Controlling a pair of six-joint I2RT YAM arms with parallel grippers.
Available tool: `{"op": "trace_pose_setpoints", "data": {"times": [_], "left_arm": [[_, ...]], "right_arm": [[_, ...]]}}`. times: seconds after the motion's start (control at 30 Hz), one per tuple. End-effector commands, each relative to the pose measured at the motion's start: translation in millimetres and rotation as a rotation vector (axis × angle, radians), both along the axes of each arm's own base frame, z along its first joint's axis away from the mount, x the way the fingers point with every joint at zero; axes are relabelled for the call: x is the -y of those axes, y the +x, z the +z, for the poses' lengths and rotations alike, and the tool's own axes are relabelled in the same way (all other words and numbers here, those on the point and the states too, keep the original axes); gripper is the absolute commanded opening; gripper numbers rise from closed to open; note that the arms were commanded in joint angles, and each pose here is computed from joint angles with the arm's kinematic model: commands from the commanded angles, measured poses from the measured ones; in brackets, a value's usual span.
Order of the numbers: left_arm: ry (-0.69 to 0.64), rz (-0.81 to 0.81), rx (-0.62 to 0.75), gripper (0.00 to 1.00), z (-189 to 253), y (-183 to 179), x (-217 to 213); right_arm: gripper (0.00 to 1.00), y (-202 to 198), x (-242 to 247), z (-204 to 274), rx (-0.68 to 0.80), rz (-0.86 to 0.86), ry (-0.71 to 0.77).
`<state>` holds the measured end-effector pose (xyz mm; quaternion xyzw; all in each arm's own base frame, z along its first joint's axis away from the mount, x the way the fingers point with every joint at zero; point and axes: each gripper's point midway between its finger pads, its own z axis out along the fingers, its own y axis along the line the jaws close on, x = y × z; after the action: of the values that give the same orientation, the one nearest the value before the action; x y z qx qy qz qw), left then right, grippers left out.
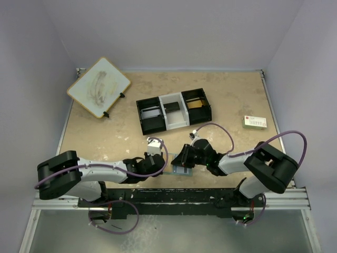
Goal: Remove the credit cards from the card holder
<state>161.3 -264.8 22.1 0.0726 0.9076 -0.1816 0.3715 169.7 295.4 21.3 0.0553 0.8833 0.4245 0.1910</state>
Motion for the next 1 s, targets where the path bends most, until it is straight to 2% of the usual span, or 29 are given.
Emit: {"op": "trace_pose_setpoints", "data": {"times": [0.0,0.13,0.37,0.57,0.8,0.9,0.97], "left_arm": [[-0.012,-0.047,-0.038,0.16,-8,-7,9],[-0.013,-0.067,-0.044,0.12,-8,-9,12],[-0.005,-0.071,-0.05,0.07,-9,-10,13],[-0.015,-0.077,-0.057,0.04,-10,-12,16],[-0.013,-0.109,-0.066,0.02,-12,-17,28],[-0.007,-0.098,-0.063,0.02,-12,-17,28],[0.003,-0.073,-0.062,0.01,-13,-15,24]], "right_arm": [[0.23,-2,-9,8,0.011,0.022,0.064],[0.23,-2,-12,7,0.0,0.024,0.074],[0.3,0,0,-7,-0.064,-0.065,0.024],[0.31,-3,10,-14,-0.085,-0.113,0.011],[0.23,-6,-10,-10,-0.072,-0.069,0.081],[0.15,-1,-12,-4,-0.051,-0.081,0.1],[0.02,2,-12,0,-0.031,-0.084,0.097]]}}
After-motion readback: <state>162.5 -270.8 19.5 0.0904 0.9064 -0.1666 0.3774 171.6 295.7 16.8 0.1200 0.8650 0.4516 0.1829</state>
